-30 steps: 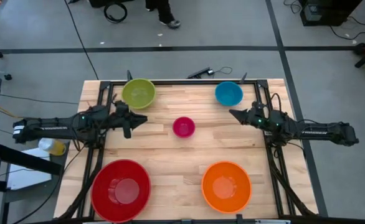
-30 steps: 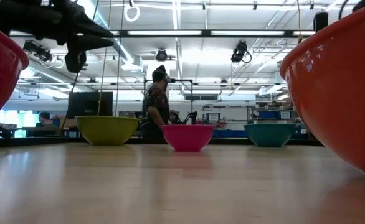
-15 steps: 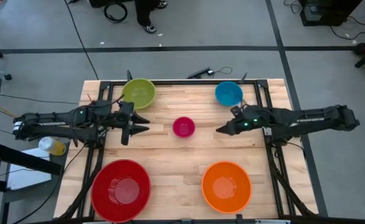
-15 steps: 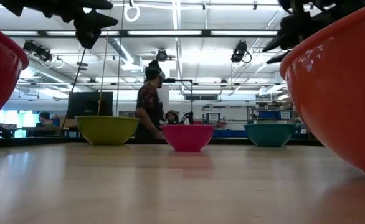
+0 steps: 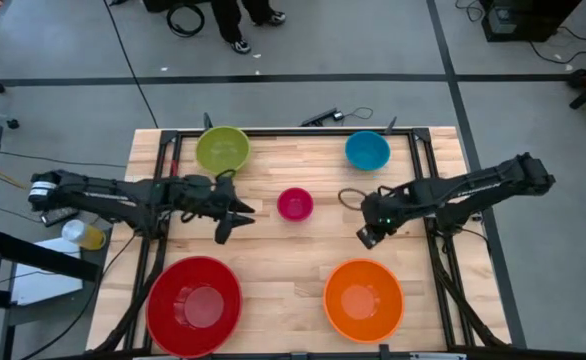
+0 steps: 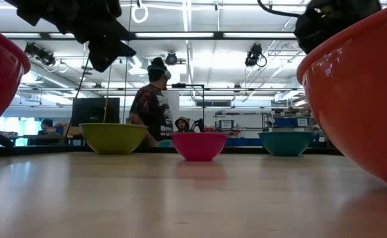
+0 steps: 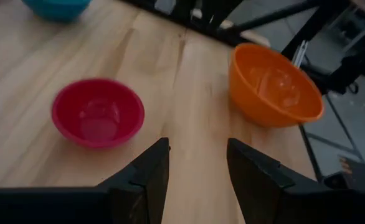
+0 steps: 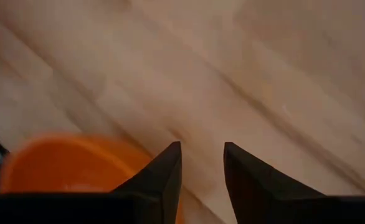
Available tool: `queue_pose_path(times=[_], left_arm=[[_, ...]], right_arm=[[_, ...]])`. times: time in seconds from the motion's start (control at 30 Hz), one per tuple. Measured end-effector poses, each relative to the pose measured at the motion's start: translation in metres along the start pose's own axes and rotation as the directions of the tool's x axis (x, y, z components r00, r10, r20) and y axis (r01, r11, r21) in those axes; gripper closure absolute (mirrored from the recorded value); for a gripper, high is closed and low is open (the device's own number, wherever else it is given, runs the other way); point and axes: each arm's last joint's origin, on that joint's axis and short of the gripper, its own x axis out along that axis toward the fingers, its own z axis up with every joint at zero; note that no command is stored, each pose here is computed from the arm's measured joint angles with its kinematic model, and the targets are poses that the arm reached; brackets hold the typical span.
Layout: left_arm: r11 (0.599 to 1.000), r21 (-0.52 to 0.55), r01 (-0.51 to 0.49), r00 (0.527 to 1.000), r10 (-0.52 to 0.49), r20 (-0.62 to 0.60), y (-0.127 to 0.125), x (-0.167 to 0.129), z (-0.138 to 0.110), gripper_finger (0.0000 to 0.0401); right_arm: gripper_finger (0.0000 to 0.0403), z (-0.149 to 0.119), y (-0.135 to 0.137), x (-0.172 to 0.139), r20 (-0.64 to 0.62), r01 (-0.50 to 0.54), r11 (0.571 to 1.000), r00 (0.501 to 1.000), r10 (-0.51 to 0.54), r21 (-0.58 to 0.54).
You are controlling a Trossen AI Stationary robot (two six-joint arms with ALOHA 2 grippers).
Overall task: Nest bowls inside each other
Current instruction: Stack the orange bowl on top of the red bowl
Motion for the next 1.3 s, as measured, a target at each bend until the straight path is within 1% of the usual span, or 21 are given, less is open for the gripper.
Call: queue_pose_path(times=[0.17, 0.23, 0.3, 0.37, 0.47, 0.53, 0.6, 0.7, 0.77, 0.87, 1.03, 1.1, 1.2, 1.3], left_arm=[[1.0, -0.025, 0.015, 1.0, -0.015, -0.003, -0.002, 0.023, -0.002, 0.0238], [0.998, -0.057, 0.027, 0.999, -0.025, 0.022, -0.002, 0.03, -0.001, 0.0238], [0.993, -0.107, 0.051, 0.996, -0.044, 0.071, -0.003, 0.035, 0.003, 0.0238], [0.991, -0.113, 0.078, 0.99, -0.064, 0.123, -0.005, 0.039, 0.008, 0.0238], [0.988, -0.112, 0.107, 0.981, -0.086, 0.175, -0.006, 0.042, 0.012, 0.0238], [0.985, -0.132, 0.112, 0.981, -0.088, 0.174, -0.007, 0.043, 0.011, 0.0238], [0.982, -0.15, 0.117, 0.982, -0.092, 0.165, -0.008, 0.047, 0.009, 0.0239], [0.981, -0.151, 0.125, 0.985, -0.105, 0.134, -0.012, 0.052, 0.003, 0.0238], [0.978, -0.141, 0.154, 0.979, -0.132, 0.153, -0.017, 0.057, 0.003, 0.0238], [0.978, -0.132, 0.164, 0.977, -0.143, 0.159, -0.022, 0.067, -0.002, 0.0238], [0.972, -0.136, 0.189, 0.972, -0.165, 0.167, -0.027, 0.075, -0.006, 0.0238], [0.97, -0.162, 0.181, 0.974, -0.153, 0.167, -0.026, 0.076, -0.007, 0.0239], [0.966, -0.225, 0.125, 0.98, -0.085, 0.18, -0.024, 0.076, -0.008, 0.0239], [0.964, -0.238, 0.115, 0.979, -0.069, 0.193, -0.023, 0.076, -0.007, 0.0239]], right_arm=[[0.0262, -0.011, 0.007, 0.009, -0.117, -0.007, 0.999, 0.993, 0.002, -0.045], [0.0252, -0.015, 0.009, 0.011, -0.129, 0.001, 0.997, 0.992, -0.012, -0.081], [0.0239, -0.02, 0.009, 0.013, -0.114, 0.025, 0.991, 0.993, -0.04, -0.129], [0.0222, -0.023, 0.007, 0.017, -0.106, 0.04, 0.986, 0.993, -0.058, -0.162], [0.0198, -0.03, 0.009, 0.023, -0.114, 0.002, 0.979, 0.993, -0.027, -0.206], [0.0186, -0.035, 0.015, 0.026, -0.132, -0.064, 0.966, 0.991, 0.031, -0.252], [0.0181, -0.04, 0.019, 0.026, -0.153, -0.096, 0.954, 0.987, 0.054, -0.285], [0.0179, -0.047, 0.02, 0.026, -0.163, -0.099, 0.947, 0.985, 0.051, -0.305], [0.0181, -0.051, 0.021, 0.026, -0.162, -0.102, 0.942, 0.985, 0.051, -0.321], [0.0186, -0.054, 0.023, 0.028, -0.16, -0.1, 0.937, 0.986, 0.049, -0.333], [0.0196, -0.053, 0.025, 0.039, -0.144, -0.054, 0.943, 0.99, 0.006, -0.327], [0.02, -0.054, 0.028, 0.046, -0.148, -0.039, 0.943, 0.989, -0.012, -0.331], [0.0205, -0.056, 0.028, 0.057, -0.138, 0.024, 0.948, 0.988, -0.071, -0.317], [0.0217, -0.058, 0.029, 0.065, -0.127, 0.064, 0.947, 0.986, -0.109, -0.316]])
